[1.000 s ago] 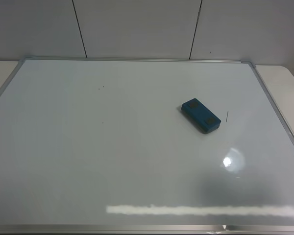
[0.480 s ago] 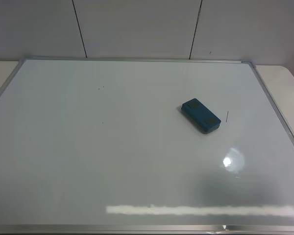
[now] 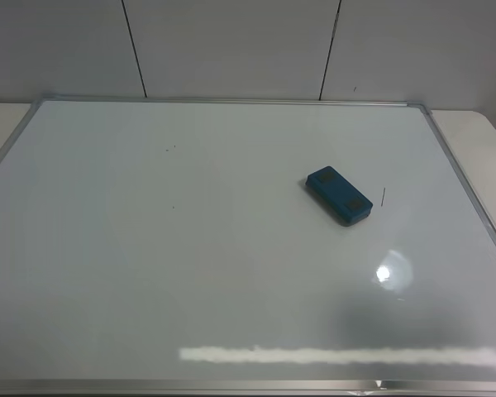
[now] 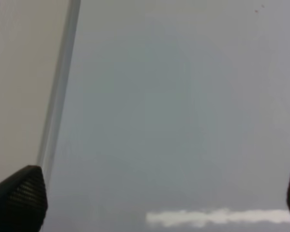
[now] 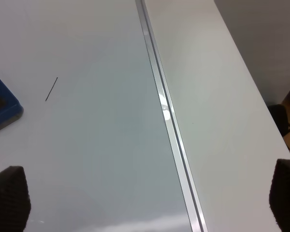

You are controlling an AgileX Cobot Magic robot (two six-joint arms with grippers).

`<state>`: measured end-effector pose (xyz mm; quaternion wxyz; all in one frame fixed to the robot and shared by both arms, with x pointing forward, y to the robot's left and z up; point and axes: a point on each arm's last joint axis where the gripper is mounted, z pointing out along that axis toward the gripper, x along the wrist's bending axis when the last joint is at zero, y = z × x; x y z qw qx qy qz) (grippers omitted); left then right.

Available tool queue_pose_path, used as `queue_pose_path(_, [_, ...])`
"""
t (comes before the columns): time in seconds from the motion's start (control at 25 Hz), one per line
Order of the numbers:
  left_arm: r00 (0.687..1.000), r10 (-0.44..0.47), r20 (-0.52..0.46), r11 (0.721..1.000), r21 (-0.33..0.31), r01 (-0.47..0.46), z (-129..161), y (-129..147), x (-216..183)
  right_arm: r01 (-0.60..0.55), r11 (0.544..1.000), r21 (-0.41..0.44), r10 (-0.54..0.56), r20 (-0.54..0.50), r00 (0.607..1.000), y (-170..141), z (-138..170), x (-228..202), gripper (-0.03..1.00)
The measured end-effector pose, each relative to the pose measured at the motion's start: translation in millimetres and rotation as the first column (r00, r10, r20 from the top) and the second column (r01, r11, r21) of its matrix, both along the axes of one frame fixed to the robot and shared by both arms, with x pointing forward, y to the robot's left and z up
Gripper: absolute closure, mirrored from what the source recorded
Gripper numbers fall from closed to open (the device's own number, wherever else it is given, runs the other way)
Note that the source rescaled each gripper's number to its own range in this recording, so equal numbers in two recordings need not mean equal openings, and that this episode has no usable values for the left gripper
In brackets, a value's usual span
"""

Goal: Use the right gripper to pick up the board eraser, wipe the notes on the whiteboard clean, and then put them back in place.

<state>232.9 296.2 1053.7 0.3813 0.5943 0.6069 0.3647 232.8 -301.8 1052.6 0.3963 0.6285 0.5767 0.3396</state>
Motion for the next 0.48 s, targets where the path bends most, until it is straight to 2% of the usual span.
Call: queue_pose_path(0.48, [1.0, 0.0, 0.0, 1.0, 0.0, 0.0, 0.0, 0.0, 0.0, 0.0, 1.0, 0.0, 0.0, 0.0, 1.0, 0.0, 0.0, 0.0, -0.02])
